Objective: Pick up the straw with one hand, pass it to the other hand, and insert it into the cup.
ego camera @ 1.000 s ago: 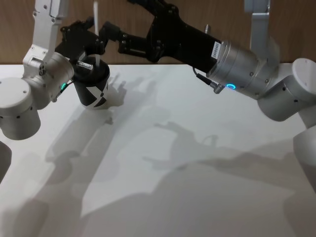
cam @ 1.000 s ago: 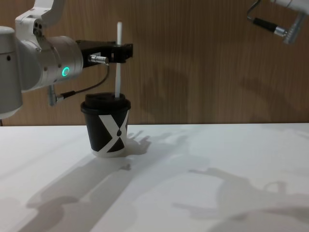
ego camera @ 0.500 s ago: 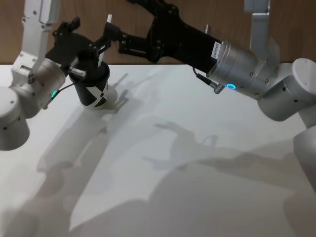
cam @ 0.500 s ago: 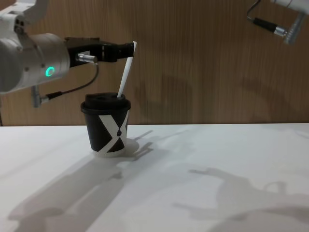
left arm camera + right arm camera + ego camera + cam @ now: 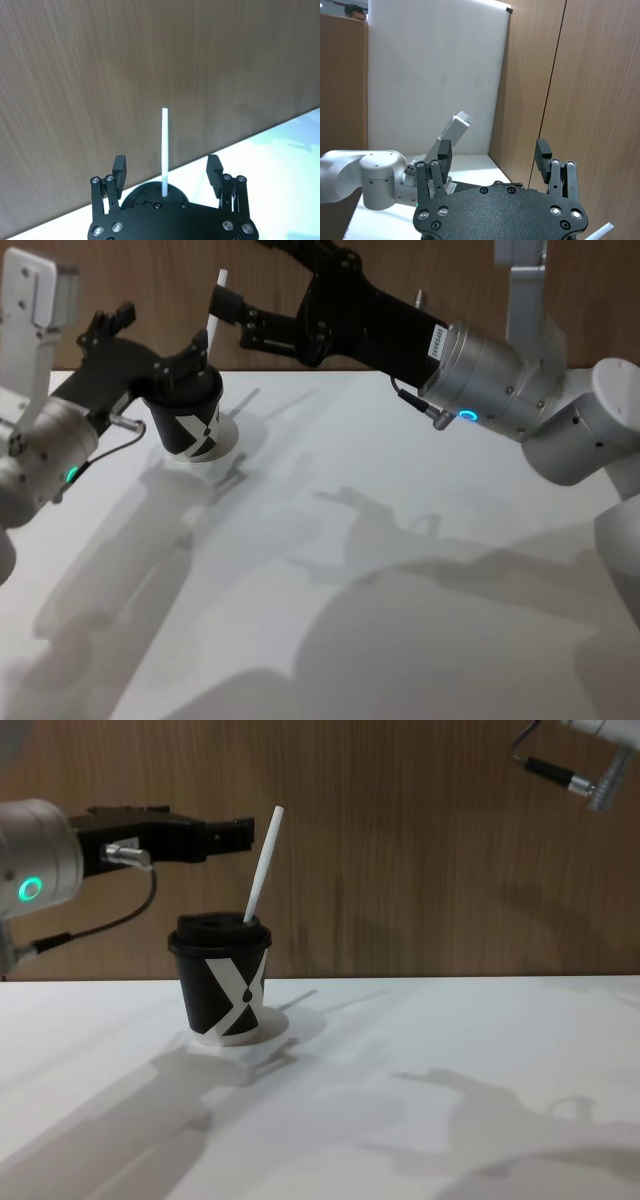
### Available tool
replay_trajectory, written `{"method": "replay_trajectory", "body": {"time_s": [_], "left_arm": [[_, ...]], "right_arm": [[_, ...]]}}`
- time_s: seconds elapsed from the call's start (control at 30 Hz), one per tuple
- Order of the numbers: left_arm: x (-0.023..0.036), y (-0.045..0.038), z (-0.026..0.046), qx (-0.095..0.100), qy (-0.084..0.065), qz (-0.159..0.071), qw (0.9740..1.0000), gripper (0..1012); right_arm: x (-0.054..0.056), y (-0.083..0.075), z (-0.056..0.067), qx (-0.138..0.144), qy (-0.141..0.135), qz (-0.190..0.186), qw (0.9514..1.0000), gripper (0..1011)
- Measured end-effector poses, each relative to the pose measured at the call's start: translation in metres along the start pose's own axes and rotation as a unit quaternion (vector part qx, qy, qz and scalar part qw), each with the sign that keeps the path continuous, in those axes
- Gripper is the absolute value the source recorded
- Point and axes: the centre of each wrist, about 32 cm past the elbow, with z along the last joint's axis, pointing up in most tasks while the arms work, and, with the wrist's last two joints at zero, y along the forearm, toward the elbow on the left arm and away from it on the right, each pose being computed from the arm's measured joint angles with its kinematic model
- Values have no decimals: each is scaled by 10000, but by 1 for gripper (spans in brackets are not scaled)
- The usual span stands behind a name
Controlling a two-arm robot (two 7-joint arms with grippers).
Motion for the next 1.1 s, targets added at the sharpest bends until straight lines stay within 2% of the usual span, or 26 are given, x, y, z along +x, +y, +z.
{"method": "replay_trajectory", "body": {"time_s": [0.13,0.23,0.3,0.33,0.47,0.73,1.1], "left_arm": [[-1,137,-29,26,62,-112,9999,1003],[-2,195,-46,41,94,-166,9998,1003],[-8,264,-66,50,132,-259,9996,1003],[-8,264,-66,50,132,-259,9996,1002],[-18,356,-102,65,189,-391,9990,1003],[-35,459,-140,61,265,-546,9981,1003],[-59,552,-189,47,317,-621,9976,1003]], "right_arm": [[-17,-13,3,-86,1,-30,10000,1001],[-36,-29,8,-178,5,-71,9998,1001],[-61,-52,8,-283,20,-127,9995,1001],[-70,-60,7,-321,28,-149,9994,1001],[-119,-108,8,-526,72,-274,9982,1001],[-239,-231,-20,-963,219,-562,9935,1001],[-341,-332,-37,-1257,319,-830,9881,1001]]}}
